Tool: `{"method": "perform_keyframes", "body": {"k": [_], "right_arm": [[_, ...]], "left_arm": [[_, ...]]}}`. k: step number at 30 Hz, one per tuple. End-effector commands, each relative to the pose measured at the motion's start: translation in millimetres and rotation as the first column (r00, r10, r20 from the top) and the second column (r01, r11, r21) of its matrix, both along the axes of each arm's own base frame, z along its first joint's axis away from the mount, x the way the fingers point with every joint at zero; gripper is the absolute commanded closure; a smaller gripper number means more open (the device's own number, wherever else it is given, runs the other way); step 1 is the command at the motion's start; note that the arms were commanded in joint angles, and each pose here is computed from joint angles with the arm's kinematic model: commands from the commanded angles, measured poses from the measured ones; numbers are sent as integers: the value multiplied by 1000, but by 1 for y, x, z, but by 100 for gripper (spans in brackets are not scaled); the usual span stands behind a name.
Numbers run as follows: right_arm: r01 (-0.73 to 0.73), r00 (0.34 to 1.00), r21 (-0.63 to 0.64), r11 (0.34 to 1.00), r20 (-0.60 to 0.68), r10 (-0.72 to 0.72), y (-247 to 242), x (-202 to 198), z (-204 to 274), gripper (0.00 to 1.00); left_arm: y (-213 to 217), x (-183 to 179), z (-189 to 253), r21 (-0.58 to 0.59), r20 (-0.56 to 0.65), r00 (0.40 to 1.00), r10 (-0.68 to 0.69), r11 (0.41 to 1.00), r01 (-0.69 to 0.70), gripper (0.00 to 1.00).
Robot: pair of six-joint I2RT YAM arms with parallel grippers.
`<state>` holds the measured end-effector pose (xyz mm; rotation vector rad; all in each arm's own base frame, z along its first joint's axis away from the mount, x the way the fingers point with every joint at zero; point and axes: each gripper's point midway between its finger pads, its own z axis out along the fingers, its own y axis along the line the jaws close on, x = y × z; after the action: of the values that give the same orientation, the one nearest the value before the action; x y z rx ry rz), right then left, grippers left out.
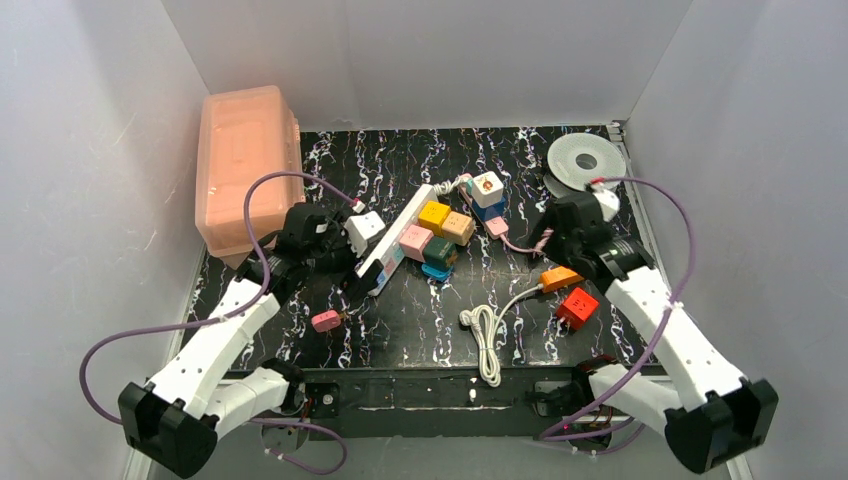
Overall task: Pull the plug off the socket
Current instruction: Remove the plug from the socket.
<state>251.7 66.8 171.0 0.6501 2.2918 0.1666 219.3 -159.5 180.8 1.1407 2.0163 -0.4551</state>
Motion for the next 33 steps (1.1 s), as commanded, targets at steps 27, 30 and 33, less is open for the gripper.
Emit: {"method": "perform_keyframes", "body": {"k": [27,30,33], "right_arm": [[-304,923,-78,950,224,314,73,33,40,12],[-303,921,-83,949,232,314,72,33,42,12],[-301,920,-86,950,237,313,71,33,42,12]], "left_arm": [[-25,53,-115,143,-377,911,166,982,-119,17],[-28,55,-120,141,-391,904,172,982,-126,30],[-31,60,-122,133,-398,899,183,981,-141,48]]}}
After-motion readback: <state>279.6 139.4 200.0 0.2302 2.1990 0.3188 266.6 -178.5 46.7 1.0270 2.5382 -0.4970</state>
